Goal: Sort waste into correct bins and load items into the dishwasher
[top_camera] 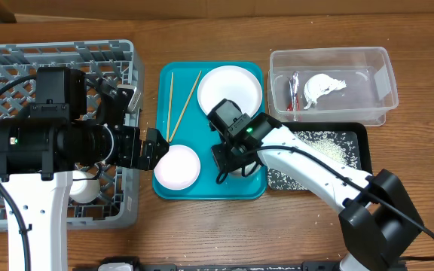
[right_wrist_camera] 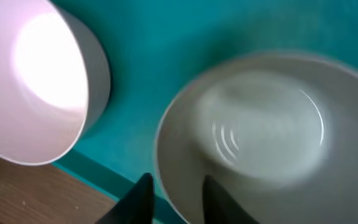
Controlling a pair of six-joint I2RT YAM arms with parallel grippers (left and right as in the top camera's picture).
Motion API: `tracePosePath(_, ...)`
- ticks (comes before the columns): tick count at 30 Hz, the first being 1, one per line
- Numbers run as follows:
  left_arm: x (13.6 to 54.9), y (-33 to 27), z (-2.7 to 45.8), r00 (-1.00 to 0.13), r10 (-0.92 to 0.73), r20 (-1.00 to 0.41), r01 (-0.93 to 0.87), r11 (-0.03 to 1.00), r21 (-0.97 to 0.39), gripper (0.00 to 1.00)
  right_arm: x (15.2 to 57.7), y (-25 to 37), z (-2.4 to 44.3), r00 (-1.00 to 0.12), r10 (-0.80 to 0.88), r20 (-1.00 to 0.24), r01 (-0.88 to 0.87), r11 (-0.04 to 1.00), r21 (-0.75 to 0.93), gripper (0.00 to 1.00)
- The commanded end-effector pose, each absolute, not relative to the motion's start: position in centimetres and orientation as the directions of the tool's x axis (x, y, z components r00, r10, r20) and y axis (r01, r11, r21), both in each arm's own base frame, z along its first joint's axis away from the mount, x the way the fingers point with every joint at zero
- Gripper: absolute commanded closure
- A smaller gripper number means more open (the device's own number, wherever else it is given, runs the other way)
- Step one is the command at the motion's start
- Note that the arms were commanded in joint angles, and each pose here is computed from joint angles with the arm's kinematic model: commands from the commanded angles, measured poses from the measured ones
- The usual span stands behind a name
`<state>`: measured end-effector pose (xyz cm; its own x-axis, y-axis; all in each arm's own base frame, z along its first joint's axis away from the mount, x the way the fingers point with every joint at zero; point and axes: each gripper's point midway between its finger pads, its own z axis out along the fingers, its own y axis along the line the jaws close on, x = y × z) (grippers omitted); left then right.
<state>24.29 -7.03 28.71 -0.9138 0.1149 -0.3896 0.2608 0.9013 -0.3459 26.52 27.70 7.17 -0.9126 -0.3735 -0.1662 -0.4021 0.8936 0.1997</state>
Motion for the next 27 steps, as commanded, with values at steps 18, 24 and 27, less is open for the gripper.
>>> tracePosePath(18,24.4,-7.1,29.2,-0.9,0.136,-0.414,0.289,0.898,-0.333,0.0,22.6,24.7,31.1,-0.756,-0.203,-0.622,-0.512,0.775,0.369,0.0)
tracePosePath(24,24.4,-7.1,29.2,-0.9,0.136,-0.414,0.289,0.898,-0.333,0.0,20.5,20.1,32.8,-0.731,-0.174,-0.66,-0.469,0.831,0.3,0.0)
tracePosePath(27,24.4,-7.1,29.2,-0.9,0.136,-0.414,0.289,0.898,-0.333,0.0,21.3,16.8,34.5,-0.663,-0.114,-0.74,-0.387,0.898,0.209,0.0)
